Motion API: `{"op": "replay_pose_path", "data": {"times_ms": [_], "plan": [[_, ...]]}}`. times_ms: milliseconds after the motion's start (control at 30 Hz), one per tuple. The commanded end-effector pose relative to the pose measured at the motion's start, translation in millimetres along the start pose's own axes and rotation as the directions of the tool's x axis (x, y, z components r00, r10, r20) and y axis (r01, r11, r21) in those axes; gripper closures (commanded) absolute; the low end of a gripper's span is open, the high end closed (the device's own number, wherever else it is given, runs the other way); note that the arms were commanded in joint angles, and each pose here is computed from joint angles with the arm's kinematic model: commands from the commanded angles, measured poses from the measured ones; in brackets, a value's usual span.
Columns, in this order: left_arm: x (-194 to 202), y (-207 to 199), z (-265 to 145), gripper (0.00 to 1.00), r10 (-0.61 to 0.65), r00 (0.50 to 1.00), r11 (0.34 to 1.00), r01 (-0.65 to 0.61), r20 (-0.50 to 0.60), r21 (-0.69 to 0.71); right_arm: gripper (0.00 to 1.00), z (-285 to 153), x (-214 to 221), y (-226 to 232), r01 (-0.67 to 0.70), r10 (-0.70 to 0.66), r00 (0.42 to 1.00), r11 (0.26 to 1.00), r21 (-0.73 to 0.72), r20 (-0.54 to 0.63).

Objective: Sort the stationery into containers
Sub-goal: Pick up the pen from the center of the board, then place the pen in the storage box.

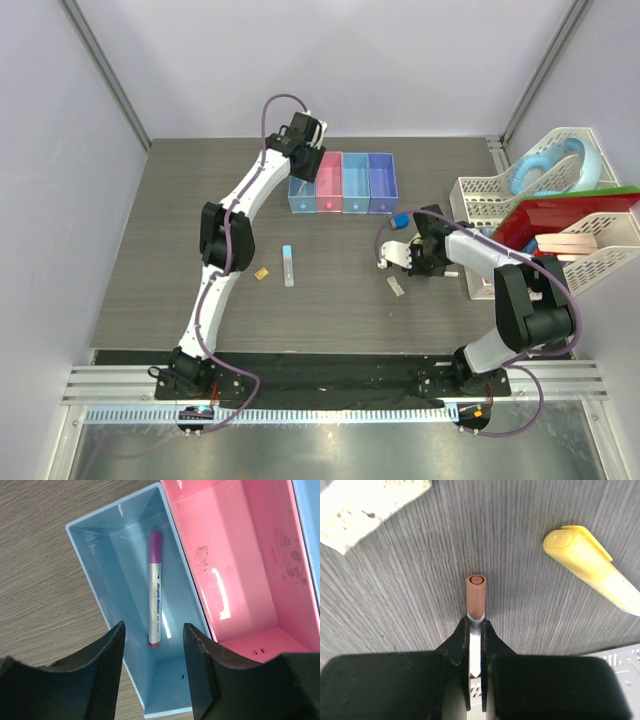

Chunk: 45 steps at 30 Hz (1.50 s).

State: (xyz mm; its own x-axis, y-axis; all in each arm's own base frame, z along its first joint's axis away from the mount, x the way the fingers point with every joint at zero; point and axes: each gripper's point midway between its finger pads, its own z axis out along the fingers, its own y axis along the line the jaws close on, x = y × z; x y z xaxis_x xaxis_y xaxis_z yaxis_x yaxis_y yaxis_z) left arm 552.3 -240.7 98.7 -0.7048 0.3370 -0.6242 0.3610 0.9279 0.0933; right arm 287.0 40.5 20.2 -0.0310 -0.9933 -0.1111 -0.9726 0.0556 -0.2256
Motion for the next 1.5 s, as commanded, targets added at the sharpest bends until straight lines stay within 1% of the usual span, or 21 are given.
{"op": "replay_pose_path", "data": {"times_ms": [0,233,267,367,433,500,533,600,633,667,767,833,867,900,1067,1100,1167,1200,1333,1400,1467], "plan": [[-39.5,0.8,-39.5,0.49,-0.012,0.992,1.000,0.009,0.124,0.017,0.99,-19.9,-18.8,-15.9,-0.071,0.066,0.994,0.996,0.052,0.086],[-66.1,5.0,-76.6,0.44,0.015,0.974,1.000,-0.020,0.225,0.021,0.99,-57.9,-34.4,-52.3,-0.186,0.166,0.977,0.972,0.146,0.136],[-73.8,6.3,-92.4,0.42,0.012,0.967,1.000,-0.018,0.253,0.020,0.99,-71.9,-41.2,-66.7,-0.207,0.179,0.970,0.963,0.175,0.164],[-78.3,16.4,-115.7,0.32,0.111,0.952,0.994,-0.111,0.286,-0.019,0.99,-106.3,-63.1,-91.3,-0.308,0.252,0.929,0.932,0.191,0.271],[-68.3,21.8,-119.5,0.26,0.153,0.950,0.988,-0.149,0.272,-0.035,0.99,-120.3,-81.7,-100.4,-0.377,0.307,0.886,0.913,0.155,0.348],[-52.9,32.6,-129.3,0.20,0.225,0.942,0.974,-0.219,0.249,-0.053,0.99,-149.2,-101.9,-127.3,-0.429,0.320,0.837,0.887,0.171,0.443],[-47.7,36.1,-131.7,0.15,0.249,0.937,0.968,-0.241,0.243,-0.063,0.99,-150.0,-110.7,-134.6,-0.477,0.366,0.802,0.868,0.136,0.473],[-28.8,45.5,-137.9,0.10,0.321,0.920,0.947,-0.311,0.223,-0.081,0.99,-177.7,-137.7,-161.7,-0.521,0.367,0.724,0.846,0.115,0.584],[-20.1,47.8,-138.8,0.01,0.341,0.916,0.940,-0.330,0.210,-0.084,0.99,-175.2,-151.3,-172.7,-0.566,0.414,0.667,0.822,0.060,0.620],[1.0,47.7,-130.0,0.00,0.364,0.916,0.931,-0.357,0.169,-0.075,0.99,-191.9,-165.4,-186.7,-0.576,0.400,0.617,0.817,0.042,0.678],[17.8,51.5,-140.8,0.00,0.424,0.894,0.906,-0.416,0.146,-0.081,0.99,-202.5,-198.6,-218.2,-0.609,0.404,0.491,0.792,-0.027,0.772],[35.8,52.9,-145.6,0.00,0.461,0.878,0.887,-0.454,0.127,-0.079,0.99,-206.9,-220.3,-232.5,-0.595,0.381,0.434,0.801,-0.058,0.816],[57.2,52.0,-139.6,0.00,0.479,0.872,0.878,-0.476,0.095,-0.057,0.99,-201.0,-232.8,-237.4,-0.588,0.410,0.394,0.800,-0.117,0.823],[58.7,52.1,-140.7,0.00,0.519,0.848,0.855,-0.515,0.108,-0.065,0.99,-203.8,-242.3,-246.4,-0.580,0.390,0.364,0.805,-0.122,0.846],[101.7,42.1,-142.9,0.00,0.589,0.801,0.805,-0.593,0.107,0.008,0.99,-199.5,-284.7,-268.2,-0.526,0.392,0.253,0.823,-0.214,0.885],[106.5,41.1,-142.2,0.00,0.591,0.800,0.803,-0.595,0.102,0.017,0.99,-179.3,-291.1,-272.0,-0.522,0.448,0.230,0.806,-0.279,0.864],[123.5,29.6,-140.3,0.00,0.583,0.808,0.801,-0.590,0.089,0.103,0.99,-183.0,-302.0,-281.6,-0.503,0.455,0.185,0.805,-0.314,0.871],[129.2,26.1,-139.7,0.00,0.576,0.814,0.803,-0.581,0.081,0.130,0.99,-171.8,-308.9,-287.3,-0.499,0.494,0.138,0.783,-0.371,0.858],[145.1,7.0,-135.8,0.00,0.539,0.840,0.810,-0.536,0.058,0.238,0.99,-170.3,-329.2,-298.8,-0.439,0.525,0.045,0.775,-0.455,0.850],[146.2,1.4,-132.4,0.00,0.517,0.855,0.821,-0.510,0.046,0.257,0.99,-170.7,-335.0,-302.9,-0.425,0.504,0.024,0.787,-0.447,0.863],[141.1,-3.0,-132.0,0.00,0.515,0.856,0.820,-0.509,0.050,0.262,0.99,-158.0,-339.1,-302.5,-0.422,0.502,0.036,0.792,-0.442,0.864]]}}
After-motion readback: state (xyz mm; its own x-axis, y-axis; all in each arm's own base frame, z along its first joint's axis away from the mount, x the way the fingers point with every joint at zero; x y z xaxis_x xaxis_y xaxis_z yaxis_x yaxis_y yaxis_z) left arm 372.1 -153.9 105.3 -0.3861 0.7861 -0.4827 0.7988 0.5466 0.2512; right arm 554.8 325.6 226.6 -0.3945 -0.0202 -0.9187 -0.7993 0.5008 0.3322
